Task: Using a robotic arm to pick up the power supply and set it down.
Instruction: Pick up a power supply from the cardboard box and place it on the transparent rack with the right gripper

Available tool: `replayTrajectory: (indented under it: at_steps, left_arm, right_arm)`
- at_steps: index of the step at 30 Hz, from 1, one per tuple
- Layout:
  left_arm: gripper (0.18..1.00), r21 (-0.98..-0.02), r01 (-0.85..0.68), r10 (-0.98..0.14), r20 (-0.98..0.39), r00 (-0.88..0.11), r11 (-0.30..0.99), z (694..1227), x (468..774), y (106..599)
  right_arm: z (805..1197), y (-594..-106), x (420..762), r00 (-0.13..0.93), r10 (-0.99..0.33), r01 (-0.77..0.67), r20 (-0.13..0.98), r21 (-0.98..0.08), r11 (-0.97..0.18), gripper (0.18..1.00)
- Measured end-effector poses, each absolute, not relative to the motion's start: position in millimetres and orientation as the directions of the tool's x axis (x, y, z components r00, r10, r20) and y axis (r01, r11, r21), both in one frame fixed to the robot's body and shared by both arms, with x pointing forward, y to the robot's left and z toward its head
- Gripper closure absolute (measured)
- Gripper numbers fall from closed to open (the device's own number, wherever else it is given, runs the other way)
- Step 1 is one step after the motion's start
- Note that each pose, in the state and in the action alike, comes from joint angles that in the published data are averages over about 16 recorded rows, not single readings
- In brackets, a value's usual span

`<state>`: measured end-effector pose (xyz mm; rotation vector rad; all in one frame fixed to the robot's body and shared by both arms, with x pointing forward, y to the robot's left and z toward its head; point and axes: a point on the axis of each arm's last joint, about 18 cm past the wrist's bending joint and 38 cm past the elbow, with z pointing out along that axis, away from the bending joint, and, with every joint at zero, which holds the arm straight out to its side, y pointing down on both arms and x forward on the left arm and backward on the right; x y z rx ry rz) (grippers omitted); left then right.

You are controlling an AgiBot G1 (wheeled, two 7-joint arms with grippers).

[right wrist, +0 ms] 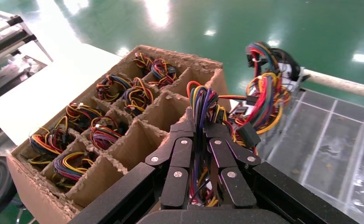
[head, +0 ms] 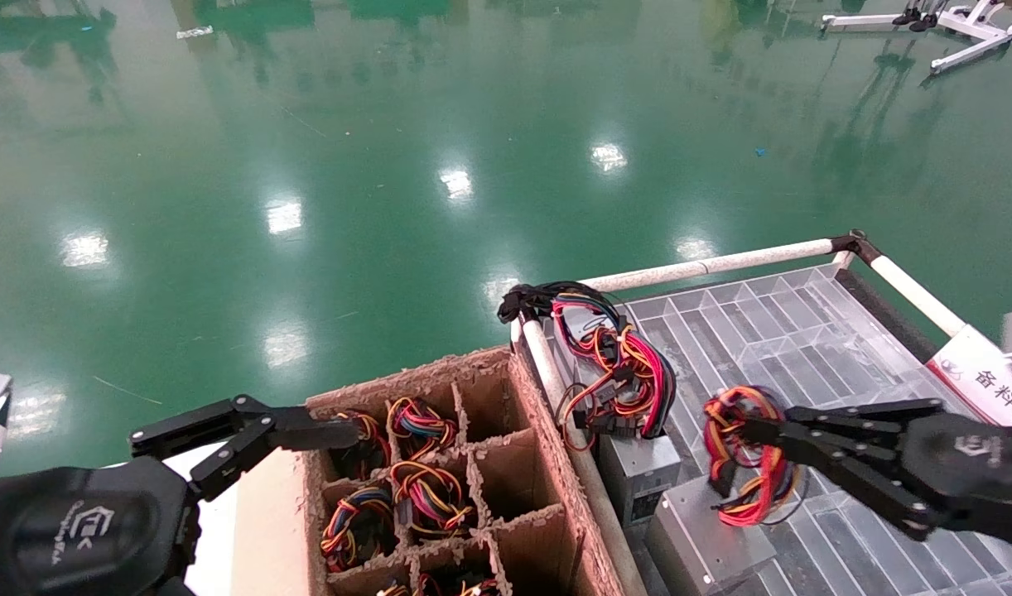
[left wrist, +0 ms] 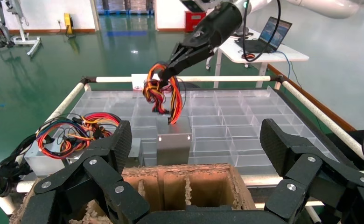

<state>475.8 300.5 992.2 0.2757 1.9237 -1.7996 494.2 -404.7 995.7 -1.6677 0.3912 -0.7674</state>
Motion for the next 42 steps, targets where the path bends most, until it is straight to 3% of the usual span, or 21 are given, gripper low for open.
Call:
replayTrajectory:
  at_steps: [18, 42]
  left_arm:
    - [0.184, -0.879, 0.464, -0.179, -0.477, -0.861, 0.111, 992.2, 475.8, 300.5]
    - [0.184, -0.879, 0.464, -0.180, -0.477, -0.861, 0.111, 992.2, 475.8, 300.5]
  right_arm:
    - [981.7, -383.3, 519.6, 0.776, -0.585, 0.102, 0.236, -0.962, -0.252, 0.983]
    - [953.5, -407.4, 542.7, 0.768, -0.619, 0.029, 0.162, -0.975, -0.219, 0.982]
